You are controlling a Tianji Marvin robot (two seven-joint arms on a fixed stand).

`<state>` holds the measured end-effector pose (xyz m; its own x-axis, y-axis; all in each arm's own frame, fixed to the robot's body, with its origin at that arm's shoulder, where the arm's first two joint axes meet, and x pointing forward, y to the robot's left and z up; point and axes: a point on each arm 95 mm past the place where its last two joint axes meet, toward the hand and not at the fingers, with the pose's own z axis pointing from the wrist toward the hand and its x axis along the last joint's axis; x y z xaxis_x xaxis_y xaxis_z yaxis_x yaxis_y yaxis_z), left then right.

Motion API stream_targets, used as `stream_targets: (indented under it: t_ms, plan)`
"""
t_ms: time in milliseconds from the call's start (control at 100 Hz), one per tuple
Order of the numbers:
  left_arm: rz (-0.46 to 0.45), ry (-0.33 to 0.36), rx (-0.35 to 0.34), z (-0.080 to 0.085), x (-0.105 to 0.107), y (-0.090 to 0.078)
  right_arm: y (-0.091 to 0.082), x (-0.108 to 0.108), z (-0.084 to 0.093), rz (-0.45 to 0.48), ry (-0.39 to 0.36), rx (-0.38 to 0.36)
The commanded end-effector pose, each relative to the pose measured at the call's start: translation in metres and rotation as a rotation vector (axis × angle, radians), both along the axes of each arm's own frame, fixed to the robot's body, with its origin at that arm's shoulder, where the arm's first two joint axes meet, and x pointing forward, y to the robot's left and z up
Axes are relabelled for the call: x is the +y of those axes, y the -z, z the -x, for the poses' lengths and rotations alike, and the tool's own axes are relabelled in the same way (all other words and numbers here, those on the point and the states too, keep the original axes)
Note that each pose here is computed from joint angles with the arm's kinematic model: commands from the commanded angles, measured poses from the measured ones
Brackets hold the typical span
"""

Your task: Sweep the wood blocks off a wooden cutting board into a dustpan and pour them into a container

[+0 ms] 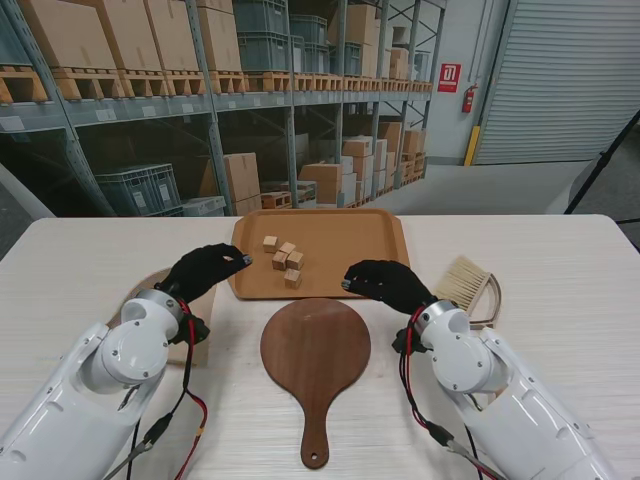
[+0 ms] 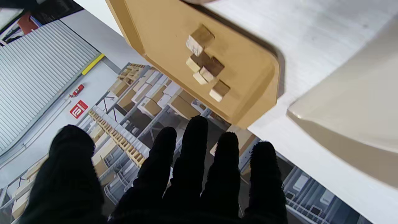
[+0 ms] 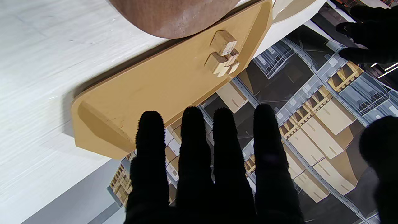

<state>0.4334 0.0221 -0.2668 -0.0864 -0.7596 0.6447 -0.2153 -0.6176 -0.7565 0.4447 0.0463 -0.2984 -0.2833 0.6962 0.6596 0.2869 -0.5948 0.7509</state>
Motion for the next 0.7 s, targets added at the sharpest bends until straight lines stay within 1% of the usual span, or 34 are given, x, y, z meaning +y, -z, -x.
stream_targets:
  t_ms: [0, 80, 150, 300, 390, 540, 690]
  plan:
    - [0.028, 0.038, 0.043, 0.004, -0.011, 0.013, 0.005, 0.006, -0.001, -0.002, -0.008, 0.020]
    - [0.058, 0.060, 0.072, 0.007, -0.016, 0.021, 0.009, 0.008, -0.003, -0.008, -0.008, 0.041]
    - [0.084, 0.077, 0.082, 0.009, -0.019, 0.026, 0.013, 0.010, -0.005, -0.009, -0.009, 0.045]
    - [0.162, 0.068, 0.101, 0.013, -0.027, 0.033, 0.018, 0.016, -0.005, -0.018, -0.020, 0.054]
    - [0.168, 0.064, 0.115, 0.014, -0.029, 0.037, 0.020, 0.020, -0.003, -0.024, -0.039, 0.068]
    - [0.181, 0.057, 0.126, 0.016, -0.031, 0.042, 0.020, 0.023, -0.001, -0.015, -0.072, 0.052]
    - [0.181, 0.043, 0.135, 0.018, -0.031, 0.044, 0.018, 0.020, -0.002, -0.012, -0.066, 0.045]
